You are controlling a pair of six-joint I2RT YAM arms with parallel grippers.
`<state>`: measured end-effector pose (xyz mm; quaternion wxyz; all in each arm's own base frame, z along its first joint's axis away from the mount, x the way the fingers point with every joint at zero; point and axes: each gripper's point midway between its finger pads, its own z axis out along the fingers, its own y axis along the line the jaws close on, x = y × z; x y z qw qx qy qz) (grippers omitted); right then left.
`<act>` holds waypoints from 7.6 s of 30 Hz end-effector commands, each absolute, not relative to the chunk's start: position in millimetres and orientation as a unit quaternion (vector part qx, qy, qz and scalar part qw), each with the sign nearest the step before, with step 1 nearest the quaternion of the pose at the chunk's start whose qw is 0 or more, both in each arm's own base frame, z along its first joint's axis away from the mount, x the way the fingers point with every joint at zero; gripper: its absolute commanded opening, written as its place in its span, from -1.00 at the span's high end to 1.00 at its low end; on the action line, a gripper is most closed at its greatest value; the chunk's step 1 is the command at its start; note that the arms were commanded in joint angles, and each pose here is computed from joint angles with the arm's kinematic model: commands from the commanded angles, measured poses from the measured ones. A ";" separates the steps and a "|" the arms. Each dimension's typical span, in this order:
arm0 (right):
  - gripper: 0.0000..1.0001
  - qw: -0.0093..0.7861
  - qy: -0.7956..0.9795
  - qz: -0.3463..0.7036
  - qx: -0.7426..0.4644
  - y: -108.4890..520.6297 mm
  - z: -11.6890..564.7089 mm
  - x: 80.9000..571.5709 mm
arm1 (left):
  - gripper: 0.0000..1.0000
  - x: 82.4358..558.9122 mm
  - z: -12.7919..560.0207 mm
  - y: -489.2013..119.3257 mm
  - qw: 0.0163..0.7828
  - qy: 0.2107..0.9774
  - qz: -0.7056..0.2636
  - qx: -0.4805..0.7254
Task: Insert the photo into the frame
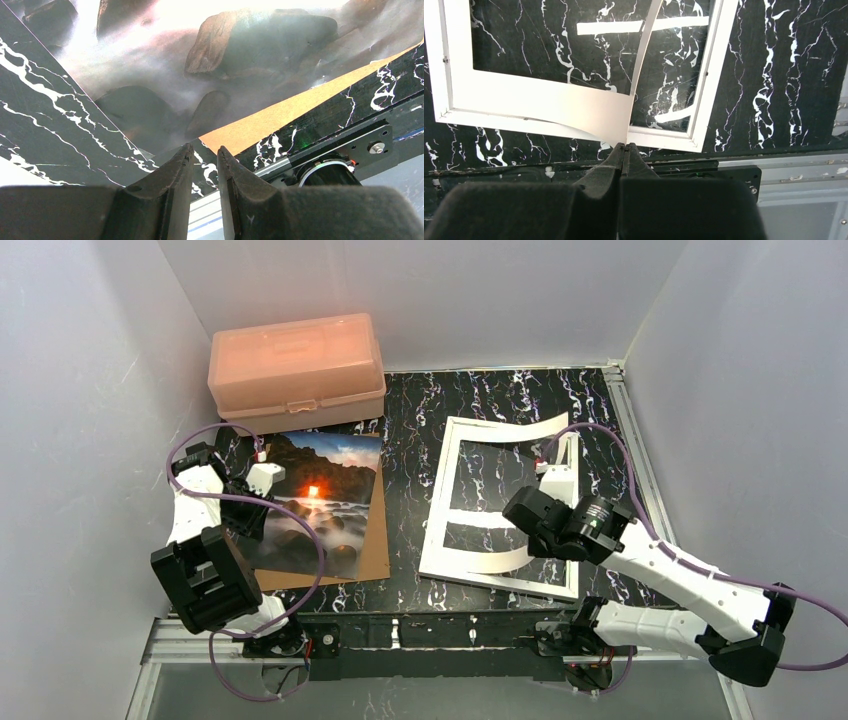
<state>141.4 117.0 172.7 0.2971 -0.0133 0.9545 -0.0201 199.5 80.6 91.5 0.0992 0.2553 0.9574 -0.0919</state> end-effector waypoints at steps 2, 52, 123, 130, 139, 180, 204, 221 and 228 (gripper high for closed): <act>0.97 0.301 0.953 0.008 0.020 117.4 168.9 138.2 | 0.54 193.5 95.9 76.1 0.102 0.956 -0.092 0.259; -0.97 0.268 0.962 0.031 0.051 118.8 151.4 122.8 | 0.25 192.2 115.7 71.0 0.118 0.953 -0.093 0.262; -0.97 0.028 0.994 -0.084 0.066 105.2 134.9 116.0 | -0.29 178.8 127.3 54.7 0.139 0.946 -0.108 0.271; -0.97 0.017 0.996 -0.047 0.079 118.9 128.3 118.7 | -0.31 173.3 127.4 52.9 0.140 0.944 -0.106 0.280; -0.97 0.061 0.991 -0.100 0.060 114.6 137.4 160.0 | -0.32 174.9 155.5 34.4 0.156 0.938 -0.156 0.268; -0.97 0.109 0.992 -0.036 0.060 123.2 122.9 163.0 | -0.42 282.7 104.7 -293.2 0.103 0.900 -0.183 0.380; -0.97 0.117 0.991 -0.021 0.058 125.3 126.8 162.9 | 0.40 298.4 52.8 -311.2 0.079 0.915 -0.174 0.355; -0.97 0.086 0.993 -0.057 0.064 105.1 127.6 151.6 | 0.88 294.0 49.0 -298.7 0.089 0.922 -0.163 0.339; -0.97 0.080 0.994 -0.048 0.061 108.8 124.4 154.9 | 0.65 296.9 89.9 -303.7 0.127 0.910 -0.200 0.341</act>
